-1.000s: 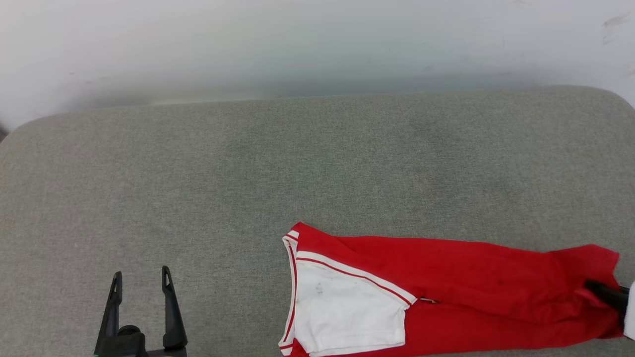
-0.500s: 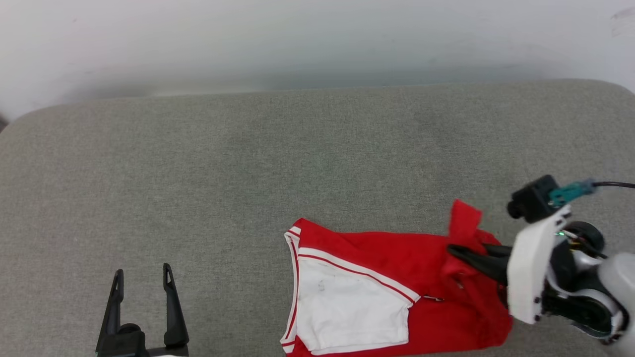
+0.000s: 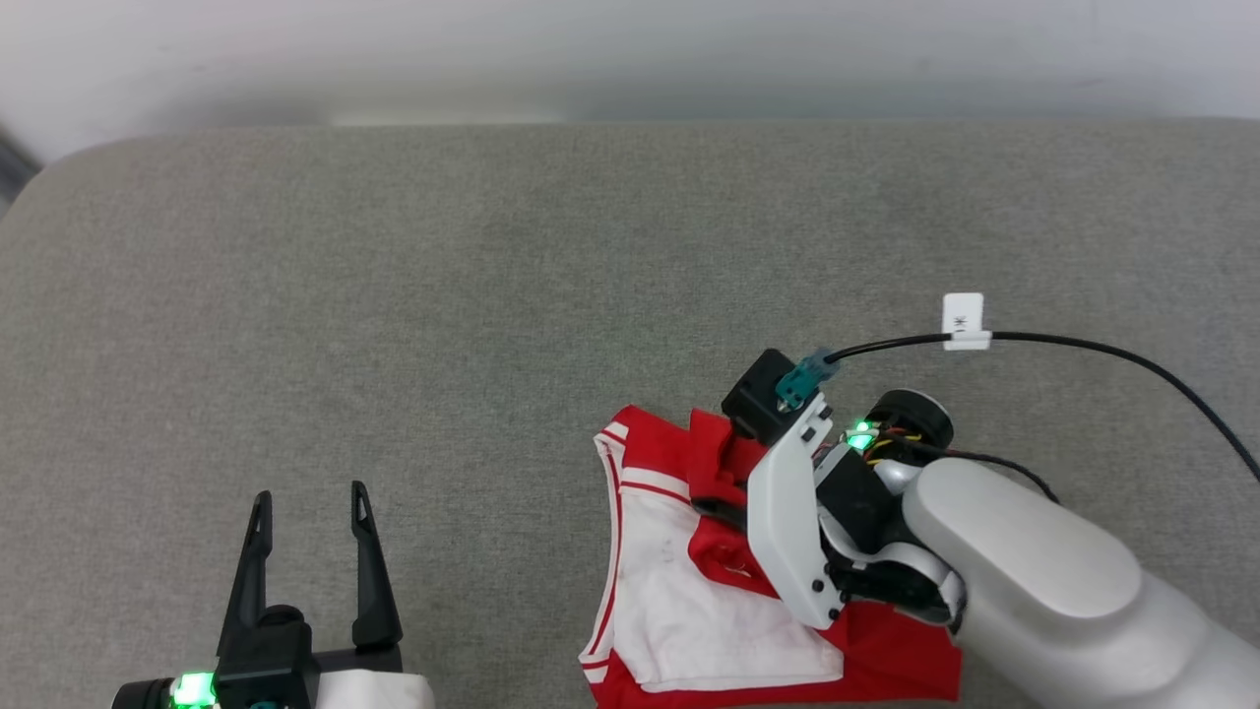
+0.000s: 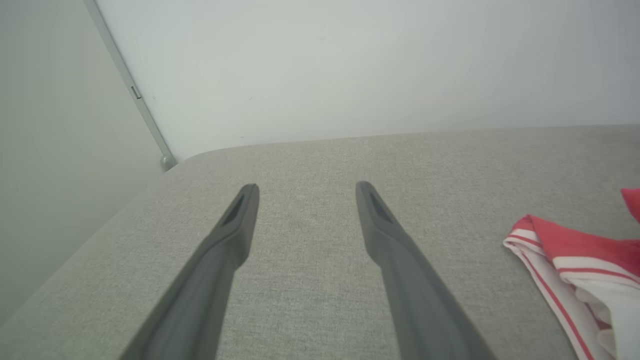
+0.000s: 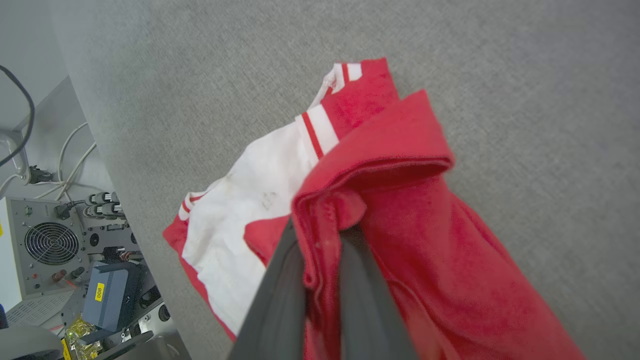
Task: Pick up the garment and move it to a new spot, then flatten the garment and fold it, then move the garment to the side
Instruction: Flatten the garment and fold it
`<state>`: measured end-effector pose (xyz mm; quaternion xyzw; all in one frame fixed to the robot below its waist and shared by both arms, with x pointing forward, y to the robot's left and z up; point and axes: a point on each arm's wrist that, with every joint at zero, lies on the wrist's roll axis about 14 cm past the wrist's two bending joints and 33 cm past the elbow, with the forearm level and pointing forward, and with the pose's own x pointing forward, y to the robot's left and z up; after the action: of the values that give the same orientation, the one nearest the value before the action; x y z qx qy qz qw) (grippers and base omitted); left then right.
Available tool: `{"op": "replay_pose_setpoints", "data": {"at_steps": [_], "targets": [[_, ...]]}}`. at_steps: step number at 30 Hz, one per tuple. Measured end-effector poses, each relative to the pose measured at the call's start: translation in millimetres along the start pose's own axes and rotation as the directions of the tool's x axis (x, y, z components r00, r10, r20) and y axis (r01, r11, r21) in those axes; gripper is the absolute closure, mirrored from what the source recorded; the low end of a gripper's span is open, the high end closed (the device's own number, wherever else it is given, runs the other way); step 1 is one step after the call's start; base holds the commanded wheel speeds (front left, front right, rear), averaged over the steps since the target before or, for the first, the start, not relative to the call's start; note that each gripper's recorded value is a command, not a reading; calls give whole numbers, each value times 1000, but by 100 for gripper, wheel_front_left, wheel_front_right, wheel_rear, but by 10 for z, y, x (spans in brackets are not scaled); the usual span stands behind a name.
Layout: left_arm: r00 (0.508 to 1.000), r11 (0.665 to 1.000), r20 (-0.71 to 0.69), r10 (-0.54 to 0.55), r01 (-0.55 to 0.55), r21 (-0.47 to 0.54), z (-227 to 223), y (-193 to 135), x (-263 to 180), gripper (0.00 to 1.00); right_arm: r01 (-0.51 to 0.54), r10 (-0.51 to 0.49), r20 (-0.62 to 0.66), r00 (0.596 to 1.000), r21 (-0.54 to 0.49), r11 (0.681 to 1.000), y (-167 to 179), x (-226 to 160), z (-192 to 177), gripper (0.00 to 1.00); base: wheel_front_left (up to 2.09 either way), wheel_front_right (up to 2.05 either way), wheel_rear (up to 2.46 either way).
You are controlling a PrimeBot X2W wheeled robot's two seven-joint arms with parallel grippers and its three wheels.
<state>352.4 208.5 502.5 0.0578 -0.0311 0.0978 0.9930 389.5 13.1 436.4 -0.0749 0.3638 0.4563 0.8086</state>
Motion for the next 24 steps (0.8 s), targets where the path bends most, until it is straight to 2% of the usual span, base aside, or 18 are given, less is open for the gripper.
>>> {"op": "replay_pose_setpoints", "data": {"at_steps": [6, 10, 12, 13, 14, 17, 20, 24], "targets": [[1000, 1000, -24, 10, -10, 2, -80, 6, 39, 0, -18, 16, -154, 988, -14, 1000, 42, 323, -474, 100, 0, 0, 0], [999, 1000, -31, 14, -14, 4, -105, 16, 47, 0, -19, 20, -133, 991, 7, 1000, 40, 363, -481, 100, 0, 0, 0], [999, 1000, -29, 16, -16, 6, -100, 27, 46, 0, -15, 13, -111, 994, -15, 1000, 43, 339, -442, 100, 0, 0, 0], [999, 1000, -28, 17, -17, 6, -97, 33, 41, 0, -9, 7, -88, 996, -23, 1000, 33, 316, -395, 72, 0, 0, 0], [1000, 1000, -26, 16, -15, 6, -93, 32, 34, 0, 2, -4, -48, 999, -27, 1000, 6, 281, -322, 0, 0, 0, 0], [1000, 1000, -17, 9, -9, 1, -58, 19, 1, 0, 58, -51, 93, 994, -72, 996, -132, 95, -29, 0, 0, 0, 0], [1000, 1000, -3, 2, -2, -4, -10, 5, -29, 0, 138, -109, 257, 960, -95, 986, -310, -192, 263, 0, 0, 0, 0], [1000, 1000, 22, -14, 14, -17, 73, -35, -47, 0, 325, -242, 483, 842, -96, 941, -739, -763, 601, 0, 0, 0, 0]]}}
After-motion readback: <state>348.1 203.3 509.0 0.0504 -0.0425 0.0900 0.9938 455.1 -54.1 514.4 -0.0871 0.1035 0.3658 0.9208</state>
